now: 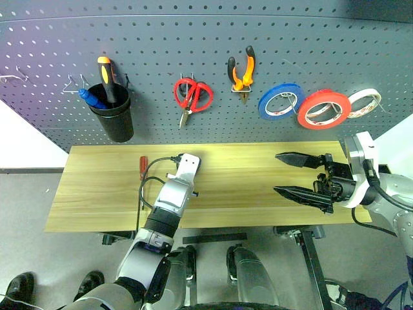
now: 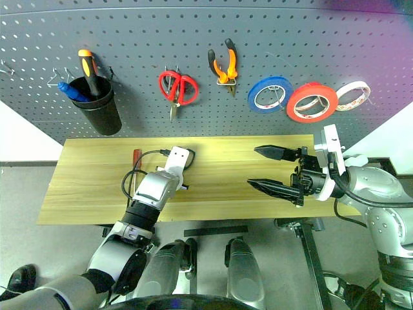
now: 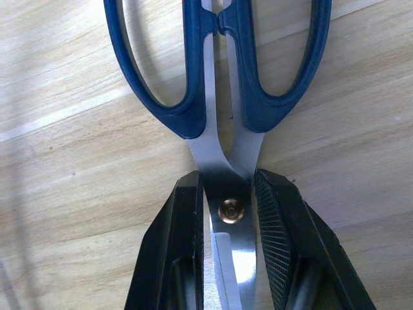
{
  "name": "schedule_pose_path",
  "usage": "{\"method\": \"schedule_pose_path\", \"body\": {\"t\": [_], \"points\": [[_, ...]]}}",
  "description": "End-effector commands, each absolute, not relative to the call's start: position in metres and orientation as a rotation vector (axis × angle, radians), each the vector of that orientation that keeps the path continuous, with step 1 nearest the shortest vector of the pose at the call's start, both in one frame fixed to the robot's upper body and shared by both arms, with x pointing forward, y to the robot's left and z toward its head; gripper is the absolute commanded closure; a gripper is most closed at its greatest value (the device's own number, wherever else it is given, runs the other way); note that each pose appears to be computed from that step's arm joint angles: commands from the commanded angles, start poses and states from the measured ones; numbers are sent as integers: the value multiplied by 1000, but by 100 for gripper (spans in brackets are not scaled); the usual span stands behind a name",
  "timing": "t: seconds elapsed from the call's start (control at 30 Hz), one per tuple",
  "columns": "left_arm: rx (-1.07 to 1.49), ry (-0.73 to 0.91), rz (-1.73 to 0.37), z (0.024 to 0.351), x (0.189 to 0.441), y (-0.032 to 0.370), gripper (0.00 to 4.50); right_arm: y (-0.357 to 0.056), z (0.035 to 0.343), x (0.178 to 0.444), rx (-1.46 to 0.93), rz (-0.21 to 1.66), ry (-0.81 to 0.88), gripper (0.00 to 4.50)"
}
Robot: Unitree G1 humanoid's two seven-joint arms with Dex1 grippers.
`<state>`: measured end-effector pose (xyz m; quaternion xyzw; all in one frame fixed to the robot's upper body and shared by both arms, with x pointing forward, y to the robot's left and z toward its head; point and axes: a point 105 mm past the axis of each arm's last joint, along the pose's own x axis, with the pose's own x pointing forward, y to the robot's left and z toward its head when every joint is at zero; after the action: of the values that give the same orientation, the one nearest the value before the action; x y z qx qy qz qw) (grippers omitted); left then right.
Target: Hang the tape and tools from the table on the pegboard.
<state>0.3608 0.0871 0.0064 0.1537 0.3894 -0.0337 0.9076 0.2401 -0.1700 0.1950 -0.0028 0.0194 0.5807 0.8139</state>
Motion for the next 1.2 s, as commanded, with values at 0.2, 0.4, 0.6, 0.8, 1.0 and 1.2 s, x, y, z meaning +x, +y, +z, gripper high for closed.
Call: {"method": "schedule_pose_path", "body": {"t": [0.2, 0.4, 0.6, 0.8, 1.0, 1.2], "points": [[221, 839, -122, -1, 352, 86, 370, -169, 203, 239, -24, 1253, 23, 0], [238, 767, -246, 16, 350, 75, 370, -172, 203, 241, -6, 1264, 5, 0], [449, 592, -355, 42, 348, 82, 370, -177, 198, 242, 21, 1296, -3, 0], [466, 531, -441, 50, 339, 81, 370, -180, 196, 247, 25, 1312, -16, 0], [582, 397, -609, 59, 329, 71, 370, -187, 194, 255, 4, 1323, -37, 0], [687, 234, -615, 71, 334, 85, 370, -198, 190, 264, -19, 1316, -35, 0]]}}
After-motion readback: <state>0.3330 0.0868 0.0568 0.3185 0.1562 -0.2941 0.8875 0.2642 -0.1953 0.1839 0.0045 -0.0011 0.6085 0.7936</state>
